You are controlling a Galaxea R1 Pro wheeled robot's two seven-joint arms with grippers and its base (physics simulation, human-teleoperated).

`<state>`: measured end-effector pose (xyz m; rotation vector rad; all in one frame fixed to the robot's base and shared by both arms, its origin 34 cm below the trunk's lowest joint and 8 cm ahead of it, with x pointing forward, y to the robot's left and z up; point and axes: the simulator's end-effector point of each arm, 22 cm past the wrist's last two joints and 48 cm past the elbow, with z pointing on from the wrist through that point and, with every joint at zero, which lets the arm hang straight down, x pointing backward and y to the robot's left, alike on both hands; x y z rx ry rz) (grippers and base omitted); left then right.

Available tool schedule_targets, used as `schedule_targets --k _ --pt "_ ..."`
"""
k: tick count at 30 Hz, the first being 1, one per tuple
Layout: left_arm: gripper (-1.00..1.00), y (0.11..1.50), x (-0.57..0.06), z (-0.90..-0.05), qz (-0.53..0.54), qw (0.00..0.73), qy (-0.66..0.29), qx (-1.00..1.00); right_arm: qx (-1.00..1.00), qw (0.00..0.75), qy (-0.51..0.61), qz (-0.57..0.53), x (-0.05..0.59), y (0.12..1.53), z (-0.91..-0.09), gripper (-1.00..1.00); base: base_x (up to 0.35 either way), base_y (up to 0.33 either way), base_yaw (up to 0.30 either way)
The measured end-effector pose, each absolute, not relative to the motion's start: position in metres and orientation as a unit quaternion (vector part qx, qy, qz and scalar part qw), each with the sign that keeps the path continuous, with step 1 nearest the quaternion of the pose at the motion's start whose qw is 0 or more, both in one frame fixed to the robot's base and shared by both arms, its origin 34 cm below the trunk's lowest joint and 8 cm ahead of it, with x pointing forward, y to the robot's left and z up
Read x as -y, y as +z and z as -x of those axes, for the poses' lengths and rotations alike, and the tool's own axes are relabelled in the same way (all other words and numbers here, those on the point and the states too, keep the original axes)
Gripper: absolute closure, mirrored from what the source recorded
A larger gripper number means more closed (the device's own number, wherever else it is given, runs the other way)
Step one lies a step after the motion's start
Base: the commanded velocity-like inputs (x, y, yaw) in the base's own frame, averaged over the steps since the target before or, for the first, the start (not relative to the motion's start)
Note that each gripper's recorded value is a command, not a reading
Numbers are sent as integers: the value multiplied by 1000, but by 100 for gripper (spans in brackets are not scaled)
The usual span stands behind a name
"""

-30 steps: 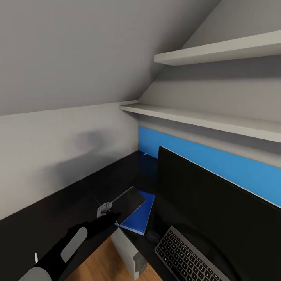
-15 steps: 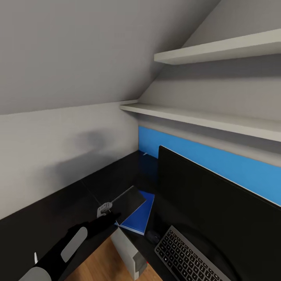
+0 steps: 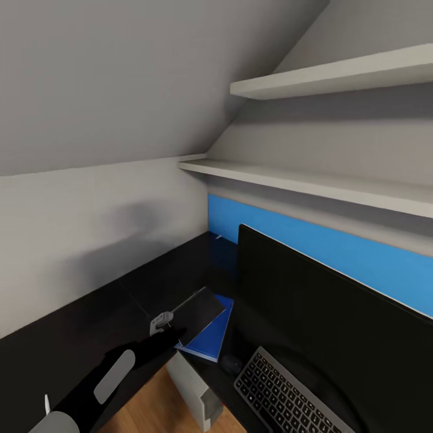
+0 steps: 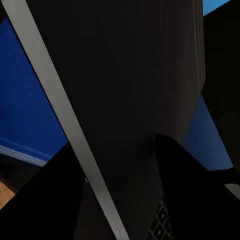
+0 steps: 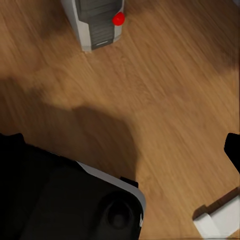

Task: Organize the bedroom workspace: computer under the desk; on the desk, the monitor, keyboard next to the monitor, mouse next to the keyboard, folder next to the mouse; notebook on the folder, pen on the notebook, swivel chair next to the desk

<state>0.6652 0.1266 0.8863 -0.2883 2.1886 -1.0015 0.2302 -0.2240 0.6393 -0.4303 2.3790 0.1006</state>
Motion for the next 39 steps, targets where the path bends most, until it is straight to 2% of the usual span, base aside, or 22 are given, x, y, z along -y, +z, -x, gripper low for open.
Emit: schedule_targets --k 8,39 --pt "100 886 -127 -665 111 351 -387 -845 -920 353 39 166 224 639 -230 -100 0 0 -131" --pt "100 873 -131 -660 136 335 -391 -847 -920 353 39 166 224 639 -230 -100 0 0 -2"
